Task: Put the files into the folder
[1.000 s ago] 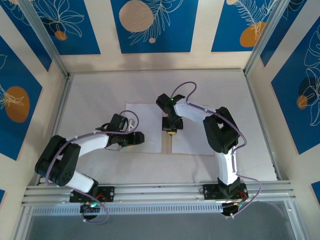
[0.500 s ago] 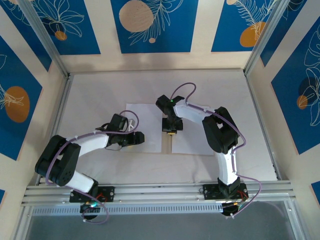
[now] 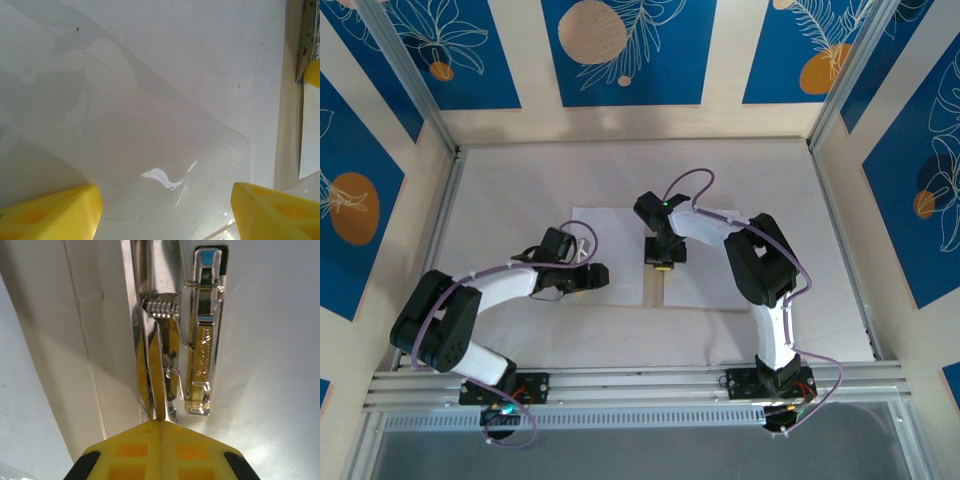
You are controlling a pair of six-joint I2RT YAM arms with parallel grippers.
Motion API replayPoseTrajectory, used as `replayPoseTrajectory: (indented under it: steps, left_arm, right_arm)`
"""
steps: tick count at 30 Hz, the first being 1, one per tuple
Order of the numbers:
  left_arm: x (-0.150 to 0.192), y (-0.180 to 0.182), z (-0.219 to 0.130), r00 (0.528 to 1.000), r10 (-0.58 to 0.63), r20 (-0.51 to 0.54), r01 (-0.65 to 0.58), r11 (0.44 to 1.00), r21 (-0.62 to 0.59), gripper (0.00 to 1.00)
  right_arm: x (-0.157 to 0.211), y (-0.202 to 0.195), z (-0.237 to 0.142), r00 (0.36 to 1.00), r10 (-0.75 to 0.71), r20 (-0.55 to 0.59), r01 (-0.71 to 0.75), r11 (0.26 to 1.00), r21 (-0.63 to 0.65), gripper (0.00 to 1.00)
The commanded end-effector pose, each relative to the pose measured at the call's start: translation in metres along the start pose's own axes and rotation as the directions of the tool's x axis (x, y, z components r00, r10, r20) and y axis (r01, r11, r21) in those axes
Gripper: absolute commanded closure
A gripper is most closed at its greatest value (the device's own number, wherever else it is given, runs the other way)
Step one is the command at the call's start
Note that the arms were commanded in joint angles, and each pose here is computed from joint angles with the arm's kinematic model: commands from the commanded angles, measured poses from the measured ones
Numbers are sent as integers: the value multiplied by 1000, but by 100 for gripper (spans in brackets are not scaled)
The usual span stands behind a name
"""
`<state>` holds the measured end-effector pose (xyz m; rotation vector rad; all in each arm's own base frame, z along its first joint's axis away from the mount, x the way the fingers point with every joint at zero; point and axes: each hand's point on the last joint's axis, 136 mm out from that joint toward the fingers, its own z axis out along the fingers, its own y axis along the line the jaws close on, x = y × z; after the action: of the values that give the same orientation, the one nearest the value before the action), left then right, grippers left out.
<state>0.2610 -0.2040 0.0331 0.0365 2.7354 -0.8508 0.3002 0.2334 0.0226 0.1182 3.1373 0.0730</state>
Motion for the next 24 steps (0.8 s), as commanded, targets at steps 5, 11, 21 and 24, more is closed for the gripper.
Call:
replayPoseTrajectory:
  steps: [5,11,21,24]
  left_arm:
    - [26,23,6,993,-64,-96,57,996,-73,29]
    - [26,23,6,993,-65,-95,58,996,-73,28]
    - [26,24,6,993,-66,-93,59,996,-73,29]
    - [26,24,6,993,-67,-95,60,995,-74,28]
  right_arm:
    - [20,-26,37,993,58,-103,-49,995,88,96]
    - [20,-21,38,992,69,-108,-63,996,57,96]
    - [10,-15,10,995,69,-73,-69,998,4,96]
    - [7,-14,1,996,67,-59,-67,998,-3,96]
